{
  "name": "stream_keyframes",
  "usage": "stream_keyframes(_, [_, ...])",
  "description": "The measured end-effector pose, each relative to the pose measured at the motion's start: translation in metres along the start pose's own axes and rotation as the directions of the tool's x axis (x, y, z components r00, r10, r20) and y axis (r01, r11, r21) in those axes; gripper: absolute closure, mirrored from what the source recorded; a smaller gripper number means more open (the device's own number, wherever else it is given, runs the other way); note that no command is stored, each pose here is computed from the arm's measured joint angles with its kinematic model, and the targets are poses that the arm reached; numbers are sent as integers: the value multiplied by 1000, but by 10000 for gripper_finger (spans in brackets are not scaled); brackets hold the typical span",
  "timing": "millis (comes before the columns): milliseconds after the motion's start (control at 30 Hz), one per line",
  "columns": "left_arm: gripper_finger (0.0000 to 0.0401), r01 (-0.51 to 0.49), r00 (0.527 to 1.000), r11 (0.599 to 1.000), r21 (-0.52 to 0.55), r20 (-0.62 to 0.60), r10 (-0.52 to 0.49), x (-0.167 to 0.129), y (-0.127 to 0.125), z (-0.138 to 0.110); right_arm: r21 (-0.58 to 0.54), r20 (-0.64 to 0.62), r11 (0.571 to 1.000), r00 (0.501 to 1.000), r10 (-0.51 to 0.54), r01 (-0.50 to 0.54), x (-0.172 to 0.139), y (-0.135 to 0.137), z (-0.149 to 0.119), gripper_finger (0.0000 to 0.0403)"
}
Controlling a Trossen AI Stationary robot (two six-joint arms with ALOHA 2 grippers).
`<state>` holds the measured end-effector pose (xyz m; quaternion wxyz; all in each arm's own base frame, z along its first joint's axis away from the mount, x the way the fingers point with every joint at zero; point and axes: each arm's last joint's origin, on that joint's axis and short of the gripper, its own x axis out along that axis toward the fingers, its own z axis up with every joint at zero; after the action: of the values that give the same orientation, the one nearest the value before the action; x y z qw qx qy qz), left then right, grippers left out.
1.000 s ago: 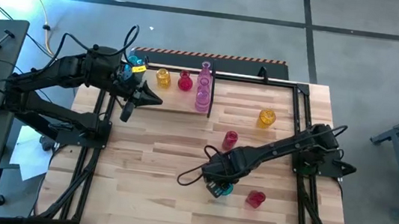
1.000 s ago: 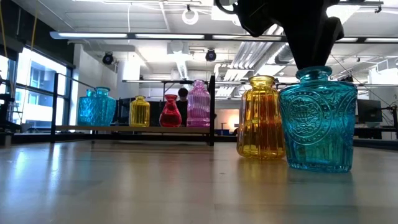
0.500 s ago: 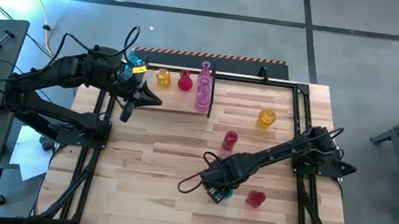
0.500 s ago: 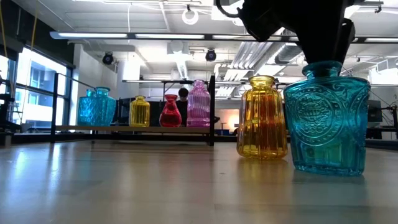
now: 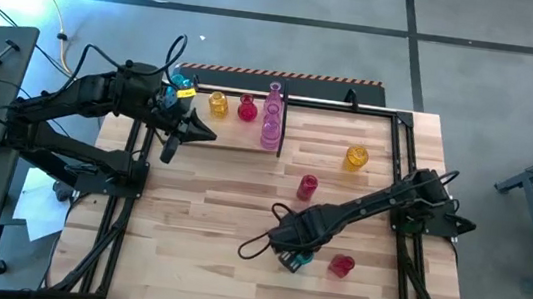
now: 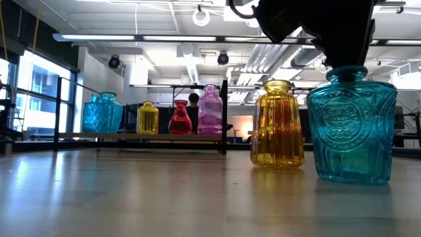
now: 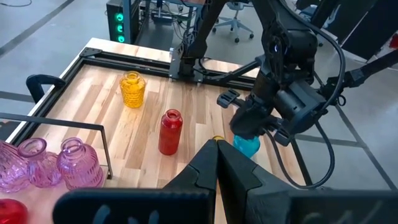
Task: Sort vases onto shelf
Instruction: Put the blue vase on the shelf aligned with the other blue vase
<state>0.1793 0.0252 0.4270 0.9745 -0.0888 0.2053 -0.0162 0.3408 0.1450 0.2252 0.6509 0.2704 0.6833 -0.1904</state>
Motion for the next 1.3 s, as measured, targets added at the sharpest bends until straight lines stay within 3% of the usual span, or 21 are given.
stream_keyframes(67, [401,0,1000,1000,1,0,0,0,0,0,-13,-7,1000,1000,6,-6,0,0,0,391])
stream_keyframes(200, [401,-4,1000,1000,5,14,4,-2,0,1,11,-38,1000,999,10,-9,0,0,-1,379])
stream_keyframes(333, [401,-27,998,999,27,53,25,-10,-2,2,1,-47,999,998,42,-42,-7,5,0,396])
stream_keyframes(467, [401,-39,997,998,49,75,35,-18,-3,2,-29,12,992,993,121,-121,-34,14,5,395])
stream_keyframes(633, [401,-90,991,995,49,103,85,-27,-3,2,-85,197,982,963,185,-171,-79,15,27,398])
stream_keyframes(867, [401,-144,982,988,45,131,138,-38,-4,0,-190,445,964,859,252,-184,-141,-18,81,400])
stream_keyframes(1033, [401,-164,980,986,20,116,161,-43,-5,-3,-279,581,945,753,309,-172,-171,-50,123,401])
stream_keyframes(1167, [401,-162,981,987,-17,102,163,-47,-5,-6,-355,640,912,659,396,-204,-185,-72,152,402])
stream_keyframes(1300, [401,-165,982,986,-32,84,167,-49,-5,-9,-394,642,894,633,433,-211,-180,-85,175,402])
